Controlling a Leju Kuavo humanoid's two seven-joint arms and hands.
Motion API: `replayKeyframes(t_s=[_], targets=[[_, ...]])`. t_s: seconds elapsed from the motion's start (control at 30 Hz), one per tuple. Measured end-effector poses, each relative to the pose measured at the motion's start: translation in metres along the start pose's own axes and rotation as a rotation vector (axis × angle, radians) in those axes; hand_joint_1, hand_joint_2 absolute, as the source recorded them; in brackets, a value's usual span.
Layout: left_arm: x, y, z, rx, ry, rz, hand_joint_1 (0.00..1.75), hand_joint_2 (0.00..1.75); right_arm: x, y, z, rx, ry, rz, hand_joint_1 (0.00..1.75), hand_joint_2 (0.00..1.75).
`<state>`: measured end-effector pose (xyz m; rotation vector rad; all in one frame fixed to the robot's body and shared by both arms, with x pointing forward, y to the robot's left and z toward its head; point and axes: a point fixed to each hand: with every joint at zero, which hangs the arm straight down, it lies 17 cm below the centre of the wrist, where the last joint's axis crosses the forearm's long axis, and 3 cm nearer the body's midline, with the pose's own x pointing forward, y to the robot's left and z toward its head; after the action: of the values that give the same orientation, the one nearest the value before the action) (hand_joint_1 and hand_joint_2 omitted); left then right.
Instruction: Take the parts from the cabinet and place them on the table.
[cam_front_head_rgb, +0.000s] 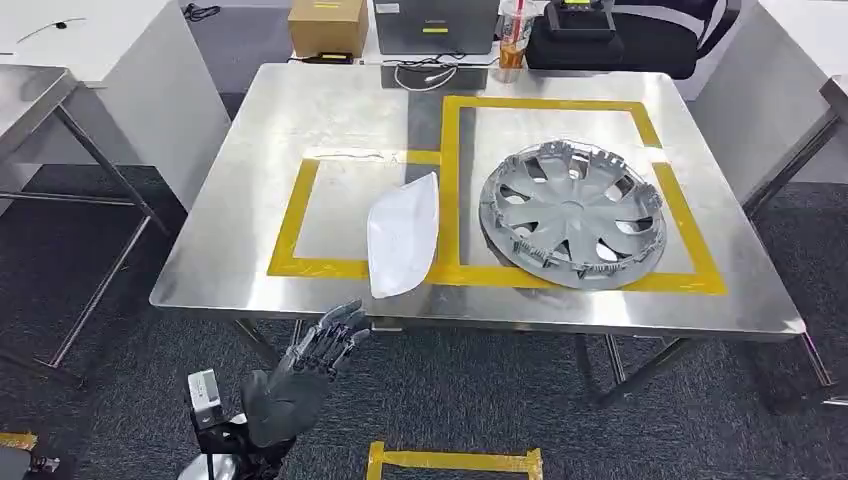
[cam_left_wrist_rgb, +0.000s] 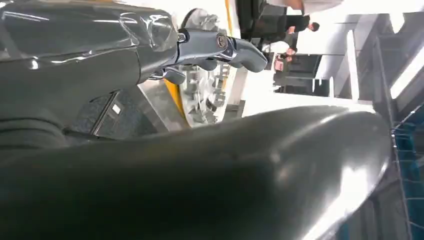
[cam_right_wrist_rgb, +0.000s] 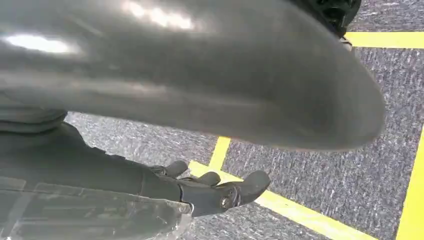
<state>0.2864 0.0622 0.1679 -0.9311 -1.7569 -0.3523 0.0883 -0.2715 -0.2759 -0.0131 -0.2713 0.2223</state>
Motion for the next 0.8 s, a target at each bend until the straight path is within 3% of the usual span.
replayKeyframes(t_s=[0.8], targets=[[0.0001,-0.009,0.0034,-0.043,-0.001,0.016,0.0,0.0,0.0013,0.001,0.0,-0.006,-0.011,-0.019,0.0,0.0]])
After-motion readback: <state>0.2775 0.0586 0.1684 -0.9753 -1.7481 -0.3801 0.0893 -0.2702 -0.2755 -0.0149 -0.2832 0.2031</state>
